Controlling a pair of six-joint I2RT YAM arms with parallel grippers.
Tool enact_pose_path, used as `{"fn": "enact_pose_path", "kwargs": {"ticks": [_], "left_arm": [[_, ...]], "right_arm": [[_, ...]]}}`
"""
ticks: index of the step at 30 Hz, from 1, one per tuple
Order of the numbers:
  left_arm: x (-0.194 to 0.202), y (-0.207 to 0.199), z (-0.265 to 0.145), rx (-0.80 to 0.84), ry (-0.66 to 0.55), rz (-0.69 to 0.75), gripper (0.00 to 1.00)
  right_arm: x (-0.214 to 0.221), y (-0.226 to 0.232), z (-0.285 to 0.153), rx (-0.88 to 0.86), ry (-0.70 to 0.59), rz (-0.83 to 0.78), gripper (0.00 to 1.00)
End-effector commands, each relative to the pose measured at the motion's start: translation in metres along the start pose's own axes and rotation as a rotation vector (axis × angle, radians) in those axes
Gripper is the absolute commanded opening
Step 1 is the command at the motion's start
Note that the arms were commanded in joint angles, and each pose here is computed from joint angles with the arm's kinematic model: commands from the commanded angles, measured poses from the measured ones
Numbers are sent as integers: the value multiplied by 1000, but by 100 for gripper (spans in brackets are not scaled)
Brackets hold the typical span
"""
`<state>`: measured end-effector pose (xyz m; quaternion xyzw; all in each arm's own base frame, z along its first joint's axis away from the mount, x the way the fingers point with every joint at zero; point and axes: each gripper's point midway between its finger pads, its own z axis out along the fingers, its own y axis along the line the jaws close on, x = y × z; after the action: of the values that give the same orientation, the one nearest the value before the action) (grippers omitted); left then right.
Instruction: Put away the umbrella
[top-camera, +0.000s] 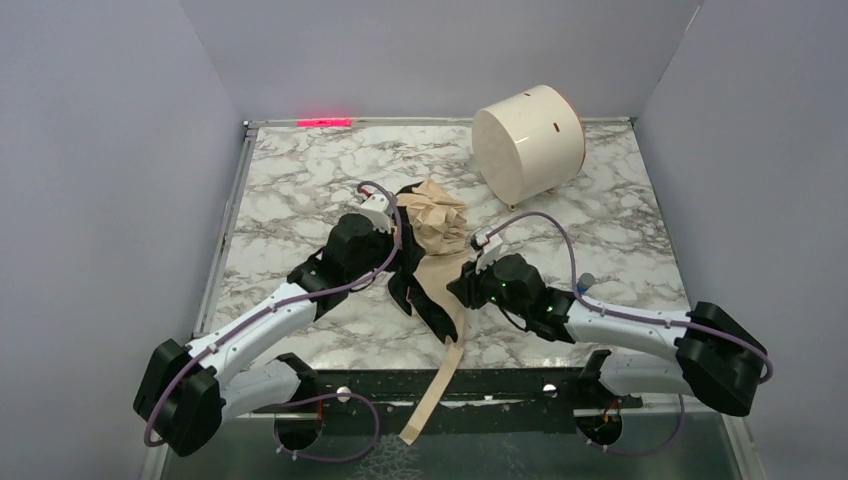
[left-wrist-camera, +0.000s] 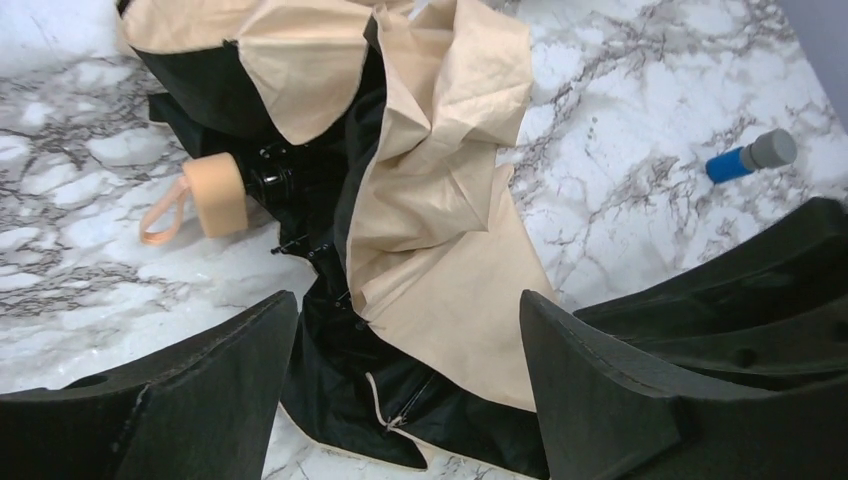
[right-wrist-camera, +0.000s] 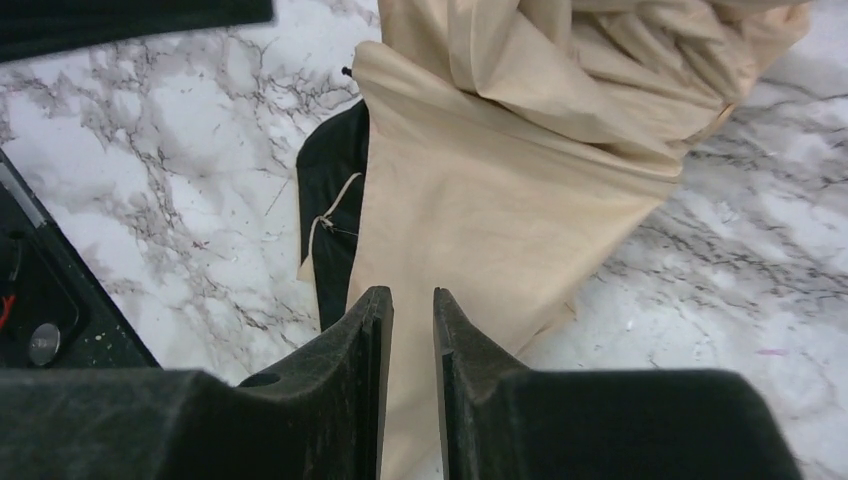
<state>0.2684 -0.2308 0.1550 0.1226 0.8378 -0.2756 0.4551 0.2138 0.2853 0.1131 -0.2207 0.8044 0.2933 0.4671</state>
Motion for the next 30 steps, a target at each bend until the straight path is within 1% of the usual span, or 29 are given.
{"fn": "enact_pose_path", "kwargs": {"ticks": [1,5,9,11,13,18,25,30], "left_arm": [[-9,13,-12,-73,-51,-42,83],[-14,10,-8,-60,-53,-45,82],[-14,12,1,-56,-40,-30,78],[-18,13,8,-54,-49,-25,75],[-15,10,15,-21,-31,-18,71],[-19,11,32,-7,-33,18,62],[-35,6,48,35,-60,45,58],[-45,3,54,52,-68,80,49]], "right_arm": [[13,10,16,-65,-7,52,25],[36,9,26,-82,25,82,20],[53,13,29,-114,61,122,16],[62,12,29,-113,80,147,15],[68,14,29,-124,94,166,13],[78,26,30,-190,133,190,12],[86,33,32,-233,173,200,12],[88,35,33,-243,180,205,11]]}}
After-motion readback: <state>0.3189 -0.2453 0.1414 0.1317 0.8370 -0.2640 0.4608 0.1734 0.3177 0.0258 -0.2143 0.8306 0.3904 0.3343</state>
